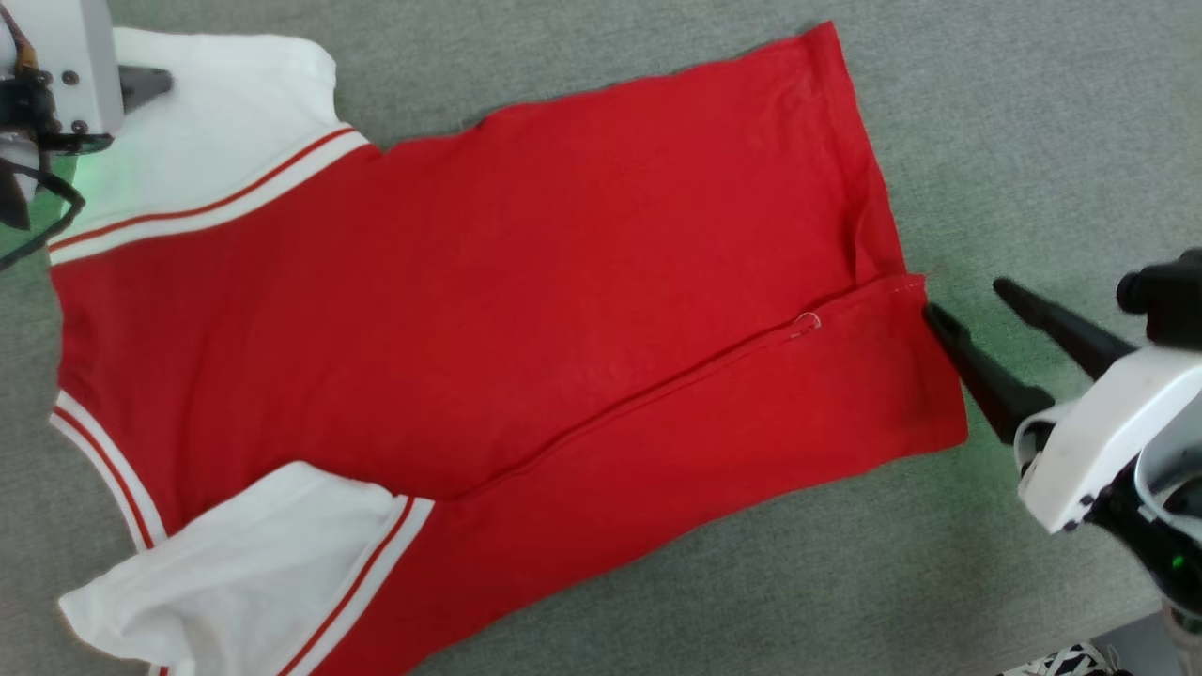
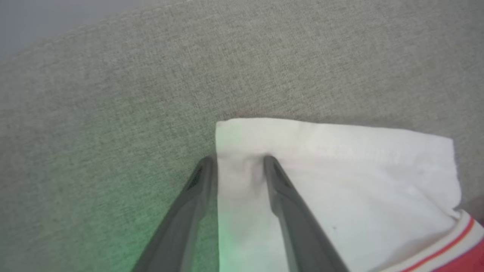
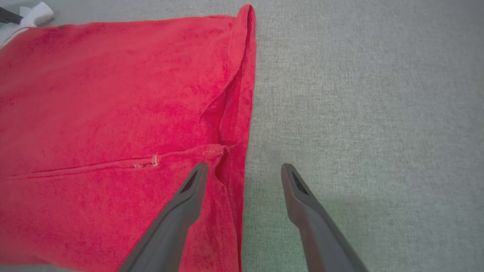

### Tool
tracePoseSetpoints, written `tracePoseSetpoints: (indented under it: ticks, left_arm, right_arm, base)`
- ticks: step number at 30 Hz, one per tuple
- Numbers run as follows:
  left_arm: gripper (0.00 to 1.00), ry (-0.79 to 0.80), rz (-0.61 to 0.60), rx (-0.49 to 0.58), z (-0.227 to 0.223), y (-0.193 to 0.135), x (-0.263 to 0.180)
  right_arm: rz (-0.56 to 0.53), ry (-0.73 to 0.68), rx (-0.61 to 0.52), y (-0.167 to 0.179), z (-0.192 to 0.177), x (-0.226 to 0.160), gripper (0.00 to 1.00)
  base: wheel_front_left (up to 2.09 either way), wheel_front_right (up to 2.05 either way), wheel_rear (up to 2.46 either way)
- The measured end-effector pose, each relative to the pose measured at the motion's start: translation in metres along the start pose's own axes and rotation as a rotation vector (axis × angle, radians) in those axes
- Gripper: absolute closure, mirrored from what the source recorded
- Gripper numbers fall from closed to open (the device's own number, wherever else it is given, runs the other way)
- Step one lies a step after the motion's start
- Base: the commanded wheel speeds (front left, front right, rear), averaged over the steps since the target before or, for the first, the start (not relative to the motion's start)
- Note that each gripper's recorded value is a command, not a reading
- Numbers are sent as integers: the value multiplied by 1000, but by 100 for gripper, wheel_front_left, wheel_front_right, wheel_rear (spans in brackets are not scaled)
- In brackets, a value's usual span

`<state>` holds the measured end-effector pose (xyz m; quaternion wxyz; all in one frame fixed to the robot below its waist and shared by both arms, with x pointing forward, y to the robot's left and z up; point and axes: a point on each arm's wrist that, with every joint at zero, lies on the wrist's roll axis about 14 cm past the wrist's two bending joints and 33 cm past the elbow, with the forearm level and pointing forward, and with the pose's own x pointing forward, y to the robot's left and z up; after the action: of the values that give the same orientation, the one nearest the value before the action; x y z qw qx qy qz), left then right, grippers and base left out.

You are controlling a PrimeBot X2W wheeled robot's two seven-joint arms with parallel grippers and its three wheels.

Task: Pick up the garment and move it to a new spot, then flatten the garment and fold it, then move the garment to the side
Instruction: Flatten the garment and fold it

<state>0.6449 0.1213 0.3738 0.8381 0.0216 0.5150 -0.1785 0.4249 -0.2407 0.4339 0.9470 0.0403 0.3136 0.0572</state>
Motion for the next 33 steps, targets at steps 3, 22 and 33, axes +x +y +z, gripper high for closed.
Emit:
tracePoseSetpoints:
  ticks: [3,22,33]
  left_arm:
    - [100,9,-9,-4,-2,-1,-1]
    - [100,-42,-36,60,-1,-11,-5]
    - [100,-66,-81,66,-6,-21,-9]
  right_arm:
    - [17,-29,-15,4,14,6,0]
    - [19,234,-112,-6,72,113,0]
    - [34,327,-119,0,51,147,100]
  base:
    - [0,0,0]
    - [0,0,0]
    - [0,0,0]
